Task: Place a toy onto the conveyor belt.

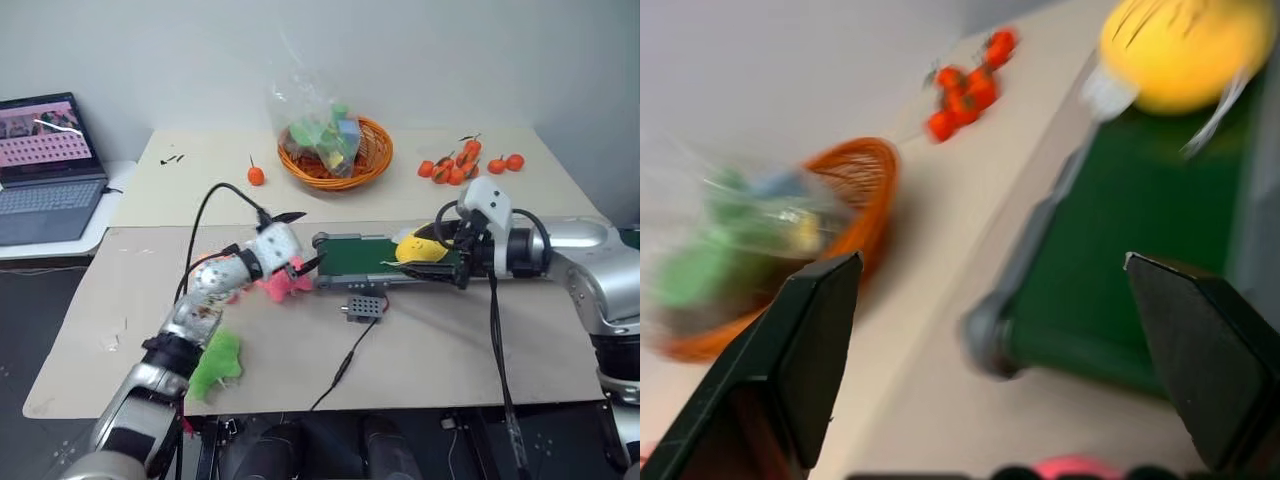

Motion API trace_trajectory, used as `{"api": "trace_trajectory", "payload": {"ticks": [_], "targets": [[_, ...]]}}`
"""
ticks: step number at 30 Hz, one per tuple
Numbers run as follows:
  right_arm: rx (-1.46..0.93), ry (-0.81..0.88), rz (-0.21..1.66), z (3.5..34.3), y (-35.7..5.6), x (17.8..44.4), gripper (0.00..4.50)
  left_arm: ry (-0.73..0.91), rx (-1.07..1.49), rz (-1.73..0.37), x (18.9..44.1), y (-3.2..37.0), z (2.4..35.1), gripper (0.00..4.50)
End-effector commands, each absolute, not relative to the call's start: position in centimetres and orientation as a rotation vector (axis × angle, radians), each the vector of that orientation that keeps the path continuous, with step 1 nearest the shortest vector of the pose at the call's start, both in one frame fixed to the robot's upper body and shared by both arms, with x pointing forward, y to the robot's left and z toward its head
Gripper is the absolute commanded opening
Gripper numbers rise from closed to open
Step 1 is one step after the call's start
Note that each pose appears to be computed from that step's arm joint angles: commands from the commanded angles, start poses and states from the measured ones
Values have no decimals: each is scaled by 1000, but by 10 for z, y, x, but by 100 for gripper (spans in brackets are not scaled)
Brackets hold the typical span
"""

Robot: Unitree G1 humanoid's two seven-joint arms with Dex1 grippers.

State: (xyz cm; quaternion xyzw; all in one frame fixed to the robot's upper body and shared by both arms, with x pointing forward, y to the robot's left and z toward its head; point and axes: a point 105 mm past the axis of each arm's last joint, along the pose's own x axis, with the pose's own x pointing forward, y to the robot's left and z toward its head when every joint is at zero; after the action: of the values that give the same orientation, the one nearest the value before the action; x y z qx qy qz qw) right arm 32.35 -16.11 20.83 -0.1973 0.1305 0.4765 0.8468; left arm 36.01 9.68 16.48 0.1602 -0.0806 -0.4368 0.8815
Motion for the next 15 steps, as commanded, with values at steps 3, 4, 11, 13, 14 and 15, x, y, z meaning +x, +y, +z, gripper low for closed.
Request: {"api": "trace_trajectory", "payload": {"ticks": [3, 4, 11, 13, 14, 15], "targets": [[-492, 172, 1031, 238, -156, 329, 450, -105, 205, -1042, 323, 113, 208, 446], [-490, 156, 1043, 241, -153, 330, 450, -101, 177, -1034, 320, 116, 212, 446], [-385, 85, 1193, 244, -116, 325, 450, -147, 139, -909, 304, 125, 235, 446], [-370, 79, 1213, 244, -112, 325, 450, -179, 129, -855, 305, 130, 242, 446], [-367, 78, 1217, 244, -111, 325, 450, -193, 117, -834, 306, 134, 245, 446], [-365, 78, 1220, 244, -111, 326, 450, -199, 105, -815, 307, 138, 247, 446]]}}
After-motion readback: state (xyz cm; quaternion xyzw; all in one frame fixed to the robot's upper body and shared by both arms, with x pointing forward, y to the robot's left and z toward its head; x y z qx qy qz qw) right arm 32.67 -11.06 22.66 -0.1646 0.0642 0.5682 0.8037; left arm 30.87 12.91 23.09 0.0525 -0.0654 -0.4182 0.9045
